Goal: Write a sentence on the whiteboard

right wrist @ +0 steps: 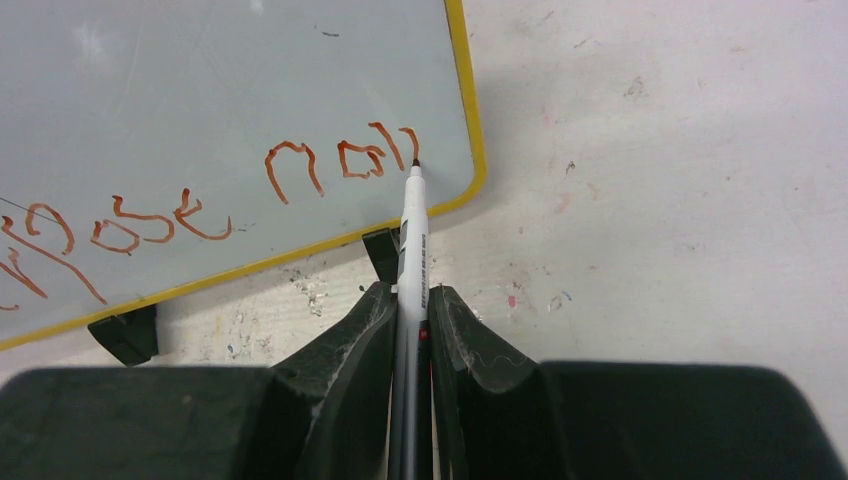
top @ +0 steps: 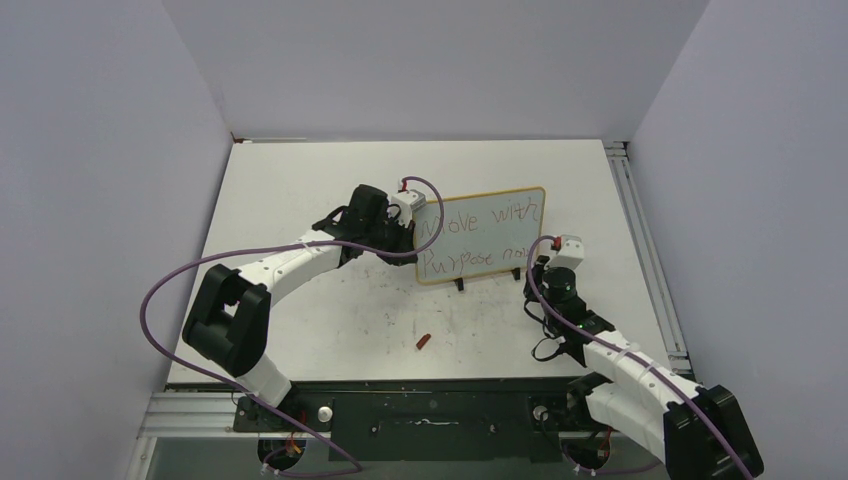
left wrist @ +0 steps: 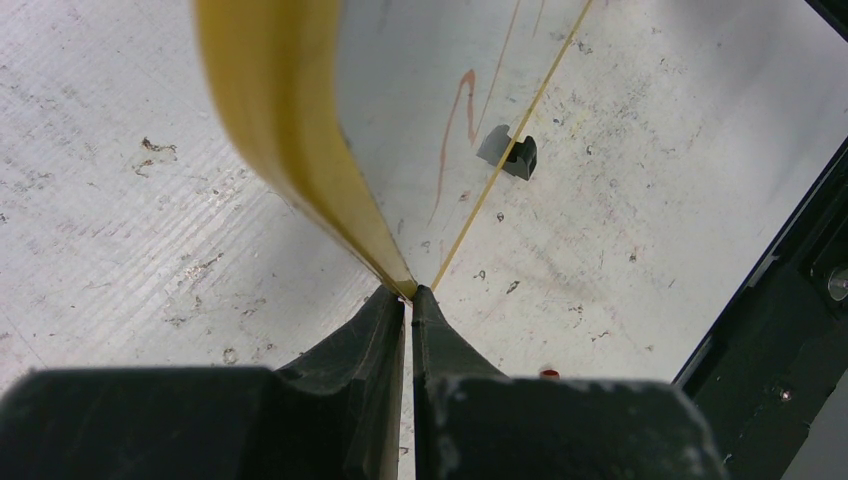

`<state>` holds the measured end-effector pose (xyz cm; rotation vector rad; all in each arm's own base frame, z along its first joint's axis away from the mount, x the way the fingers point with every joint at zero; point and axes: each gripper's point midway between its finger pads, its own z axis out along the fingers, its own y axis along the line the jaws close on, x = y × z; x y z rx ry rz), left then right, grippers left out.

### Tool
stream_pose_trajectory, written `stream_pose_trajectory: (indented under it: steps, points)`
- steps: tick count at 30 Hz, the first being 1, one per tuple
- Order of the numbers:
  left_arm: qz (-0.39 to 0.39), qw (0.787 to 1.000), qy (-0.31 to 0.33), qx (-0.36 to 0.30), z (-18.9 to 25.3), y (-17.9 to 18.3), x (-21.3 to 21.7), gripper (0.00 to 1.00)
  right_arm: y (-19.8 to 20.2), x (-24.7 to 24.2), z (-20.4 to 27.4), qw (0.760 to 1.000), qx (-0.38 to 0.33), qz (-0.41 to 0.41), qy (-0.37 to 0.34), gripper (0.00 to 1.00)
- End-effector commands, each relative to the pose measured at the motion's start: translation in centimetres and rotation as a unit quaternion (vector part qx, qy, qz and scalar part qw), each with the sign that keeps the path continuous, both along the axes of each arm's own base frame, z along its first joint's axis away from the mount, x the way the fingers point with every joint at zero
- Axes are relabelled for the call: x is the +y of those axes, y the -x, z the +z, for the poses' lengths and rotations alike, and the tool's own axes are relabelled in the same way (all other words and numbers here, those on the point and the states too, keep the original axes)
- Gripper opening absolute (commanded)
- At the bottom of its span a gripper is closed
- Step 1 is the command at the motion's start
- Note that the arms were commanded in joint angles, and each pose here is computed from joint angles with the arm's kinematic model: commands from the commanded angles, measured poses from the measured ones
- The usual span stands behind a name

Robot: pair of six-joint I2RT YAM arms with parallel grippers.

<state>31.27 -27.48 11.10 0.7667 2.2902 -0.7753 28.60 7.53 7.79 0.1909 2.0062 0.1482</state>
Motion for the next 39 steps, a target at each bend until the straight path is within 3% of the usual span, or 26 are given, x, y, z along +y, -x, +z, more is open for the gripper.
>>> stream_pose_trajectory:
  steps: [1,20,39]
  points:
    - [-0.004,0.998,0.036,-0.055,4.5,-1.5,-0.7,0.0,-1.1,1.0,1.8,1.0,-0.021,0.015,-0.017,0.05]
    - [-0.004,0.998,0.035,-0.053,4.3,-1.5,-0.7,0.0,-0.4,-0.4,3.6,0.998,-0.062,-0.011,-0.023,0.05]
    - [-0.005,0.998,0.034,-0.051,4.1,-1.5,-0.7,0.0,-1.3,-0.1,2.7,0.999,-0.052,-0.005,-0.014,0.05]
